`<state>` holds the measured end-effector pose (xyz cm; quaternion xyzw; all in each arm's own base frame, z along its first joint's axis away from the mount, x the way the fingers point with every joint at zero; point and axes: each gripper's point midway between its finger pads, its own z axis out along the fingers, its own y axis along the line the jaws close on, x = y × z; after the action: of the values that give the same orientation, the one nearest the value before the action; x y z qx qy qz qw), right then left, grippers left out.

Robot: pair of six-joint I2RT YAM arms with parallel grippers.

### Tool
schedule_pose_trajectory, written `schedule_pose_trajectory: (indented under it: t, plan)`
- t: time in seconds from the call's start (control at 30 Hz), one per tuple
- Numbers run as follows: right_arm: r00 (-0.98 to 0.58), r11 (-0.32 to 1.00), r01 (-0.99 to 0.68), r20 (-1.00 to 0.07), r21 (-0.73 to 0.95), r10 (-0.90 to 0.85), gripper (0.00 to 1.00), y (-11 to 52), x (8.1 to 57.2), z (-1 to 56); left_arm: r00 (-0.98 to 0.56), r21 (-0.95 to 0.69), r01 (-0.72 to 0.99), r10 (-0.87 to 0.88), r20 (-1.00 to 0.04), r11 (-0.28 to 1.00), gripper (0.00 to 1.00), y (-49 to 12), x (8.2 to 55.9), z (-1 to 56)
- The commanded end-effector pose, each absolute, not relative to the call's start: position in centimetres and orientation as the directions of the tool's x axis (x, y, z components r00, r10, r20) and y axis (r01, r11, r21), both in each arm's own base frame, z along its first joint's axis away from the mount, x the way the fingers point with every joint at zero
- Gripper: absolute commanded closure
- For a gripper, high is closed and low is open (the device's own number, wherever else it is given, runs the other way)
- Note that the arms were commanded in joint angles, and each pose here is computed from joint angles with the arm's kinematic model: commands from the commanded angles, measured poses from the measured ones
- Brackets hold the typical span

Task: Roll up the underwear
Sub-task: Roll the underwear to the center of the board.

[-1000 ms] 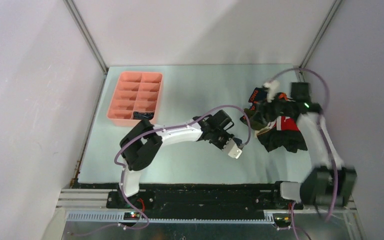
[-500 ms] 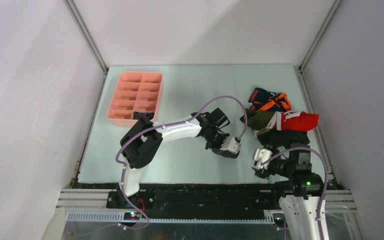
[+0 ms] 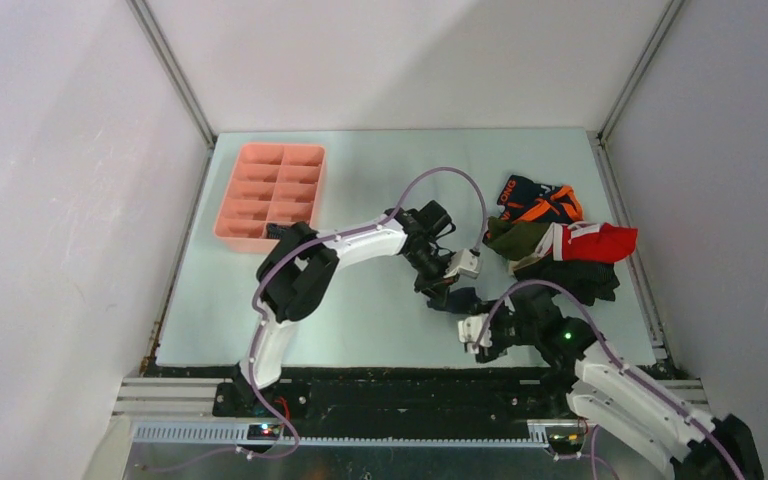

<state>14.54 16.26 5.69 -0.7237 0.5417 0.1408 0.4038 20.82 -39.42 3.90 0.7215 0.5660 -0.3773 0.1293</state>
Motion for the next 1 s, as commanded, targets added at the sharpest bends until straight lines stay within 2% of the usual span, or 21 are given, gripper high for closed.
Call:
schedule_pose_trajectory:
  t: [0.0,0.13,0.33,0.47,0.53,0.57,0.6,0.63,0.67,0.7,0.73,0.77,0.8,0.9,0.93,0.97]
  plan:
    - [0.416,0.025,-0.821,-0.629,-0.57,-0.656,0.32,18.4,19.1,8.5,-0.039,-0.474,0.835,0.83,-0.556,-0.279,0.98,-36.8,16.4,0.3]
    - [0.415,0.037,-0.81,-0.617,-0.586,-0.669,0.33,18.6,20.1,8.2,-0.032,-0.478,0.831,0.833,-0.553,-0.286,0.98,-36.6,16.5,0.4]
    - [0.438,-0.019,-0.809,-0.58,-0.588,-0.687,0.34,18.9,20.7,6.4,-0.055,-0.492,0.825,0.829,-0.557,-0.276,0.98,-36.5,17.0,0.4]
    - [0.429,-0.097,-0.842,-0.549,-0.53,-0.717,0.42,18.8,20.5,3.9,-0.122,-0.516,0.825,0.82,-0.56,-0.229,0.97,-36.5,18.0,1.0]
    - [0.393,-0.105,-0.872,-0.557,-0.477,-0.732,0.53,18.7,20.6,3.3,-0.188,-0.531,0.829,0.808,-0.558,-0.174,0.86,-36.4,18.9,1.5]
    - [0.382,-0.098,-0.878,-0.563,-0.469,-0.733,0.64,19.0,21.2,3.9,-0.213,-0.525,0.837,0.794,-0.57,-0.153,0.76,-36.4,19.4,2.4]
    - [0.342,-0.095,-0.903,-0.569,-0.418,-0.748,0.77,18.9,21.4,3.7,-0.285,-0.536,0.84,0.772,-0.569,-0.085,0.72,-36.1,20.5,2.3]
    - [0.318,-0.09,-0.917,-0.574,-0.389,-0.754,0.82,18.8,21.5,3.6,-0.31,-0.519,0.852,0.74,-0.597,-0.062,0.64,-36.2,21.3,3.7]
    - [0.27,-0.075,-0.94,-0.592,-0.333,-0.759,0.88,18.7,21.7,3.7,-0.397,-0.53,0.848,0.694,-0.601,0.025,0.59,-35.8,22.8,3.8]
    - [0.241,-0.06,-0.951,-0.602,-0.304,-0.761,0.9,18.6,22.0,3.7,-0.38,-0.459,0.887,0.621,-0.685,0.036,0.49,-36.6,24.9,5.9]
    - [0.178,-0.033,-0.97,-0.614,-0.239,-0.769,0.93,18.4,22.3,3.7,-0.492,-0.518,0.844,0.584,-0.646,0.138,0.47,-35.3,25.5,5.7]
    - [0.144,-0.023,-0.98,-0.617,-0.199,-0.774,0.93,18.3,22.4,3.6,-0.47,-0.464,0.873,0.514,-0.718,0.15,0.45,-35.5,27.3,8.0]
    - [0.067,0.003,-0.994,-0.616,-0.112,-0.785,0.94,18.0,22.6,3.3,-0.513,-0.473,0.855,0.472,-0.717,0.212,0.44,-34.2,27.8,9.0]
    - [-0.164,0.112,-0.986,-0.551,0.127,-0.819,0.96,16.8,22.7,1.5,-0.385,-0.301,0.92,0.428,-0.818,0.253,0.44,-32.8,28.9,11.6]
    - [-0.207,0.147,-0.978,-0.556,0.15,-0.805,0.97,17.3,24.0,2.3,-0.31,-0.206,0.942,0.443,-0.841,0.266,0.44,-31.8,28.7,11.9]
    - [-0.288,0.186,-0.952,-0.505,0.243,-0.814,0.97,16.6,23.3,1.1,-0.25,-0.145,0.956,0.447,-0.859,0.256,0.43,-32.0,28.5,12.3]
